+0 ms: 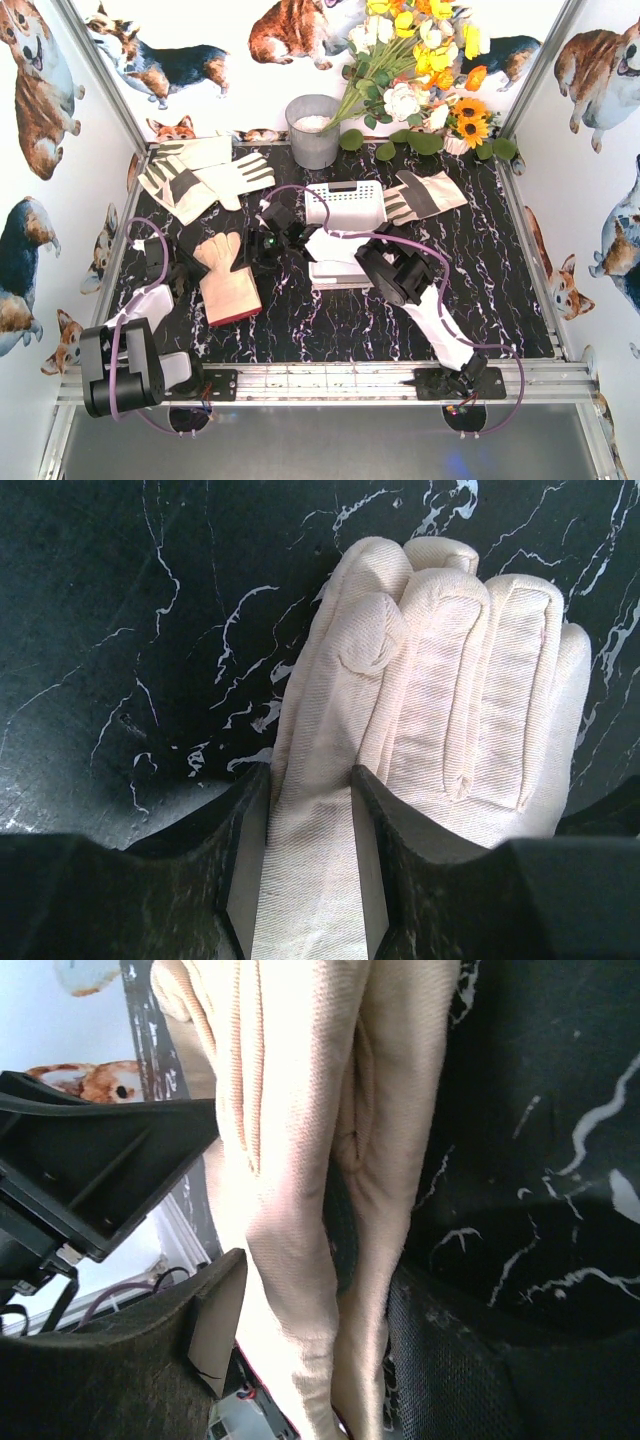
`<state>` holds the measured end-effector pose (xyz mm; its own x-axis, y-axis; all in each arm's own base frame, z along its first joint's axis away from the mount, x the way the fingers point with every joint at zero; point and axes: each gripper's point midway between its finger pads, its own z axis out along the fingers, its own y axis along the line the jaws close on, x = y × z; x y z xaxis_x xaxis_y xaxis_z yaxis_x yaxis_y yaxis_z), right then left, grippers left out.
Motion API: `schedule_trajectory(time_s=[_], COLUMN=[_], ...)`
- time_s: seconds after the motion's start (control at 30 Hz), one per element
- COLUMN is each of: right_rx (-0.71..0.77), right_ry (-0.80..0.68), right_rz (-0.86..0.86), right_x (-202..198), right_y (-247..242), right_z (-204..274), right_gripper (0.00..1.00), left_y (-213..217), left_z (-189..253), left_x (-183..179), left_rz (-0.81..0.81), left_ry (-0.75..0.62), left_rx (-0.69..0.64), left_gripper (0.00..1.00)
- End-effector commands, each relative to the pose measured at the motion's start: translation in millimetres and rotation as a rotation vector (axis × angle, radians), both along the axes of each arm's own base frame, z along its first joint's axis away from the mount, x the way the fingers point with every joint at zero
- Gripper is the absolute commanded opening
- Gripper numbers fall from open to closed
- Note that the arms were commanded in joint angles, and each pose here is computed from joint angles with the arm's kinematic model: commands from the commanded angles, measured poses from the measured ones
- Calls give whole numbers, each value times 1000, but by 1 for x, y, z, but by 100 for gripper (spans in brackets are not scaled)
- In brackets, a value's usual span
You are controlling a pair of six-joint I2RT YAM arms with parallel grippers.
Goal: Put the gloves into the storage basket
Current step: Pick up the glove from the center of the board.
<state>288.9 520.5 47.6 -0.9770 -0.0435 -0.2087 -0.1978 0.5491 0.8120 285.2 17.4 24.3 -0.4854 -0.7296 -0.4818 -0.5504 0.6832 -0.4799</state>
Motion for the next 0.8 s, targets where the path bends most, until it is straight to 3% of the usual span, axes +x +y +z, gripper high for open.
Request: schedule_trajectory(time_s=[0.0, 0.1, 0.33, 0.4, 0.57, 0.77], right_rx=[86, 130, 249, 265, 250, 138], right_ry=[24, 17, -52, -76, -135, -189], right_rz=[4, 22, 48, 48, 23, -19], right_x=[0, -1, -1, -1, 2, 6], right_y=[16, 21, 26, 25, 16, -7], right_z=[-1, 7, 49, 61, 88, 107], right_gripper=[58, 49, 10, 2, 0, 0], left_y=[-8, -14, -22, -27, -33, -40], left_z=[-17, -16, -7, 1, 21, 49], left_x=[-15, -13, -10, -7, 0, 7], left_rz=[-2, -16, -44, -71, -112, -159], left_ry=[47, 26, -22, -59, -134, -210], left_rx=[-53, -84, -116, -128, -143, -155], left_gripper=[30, 30, 30, 32, 44, 64])
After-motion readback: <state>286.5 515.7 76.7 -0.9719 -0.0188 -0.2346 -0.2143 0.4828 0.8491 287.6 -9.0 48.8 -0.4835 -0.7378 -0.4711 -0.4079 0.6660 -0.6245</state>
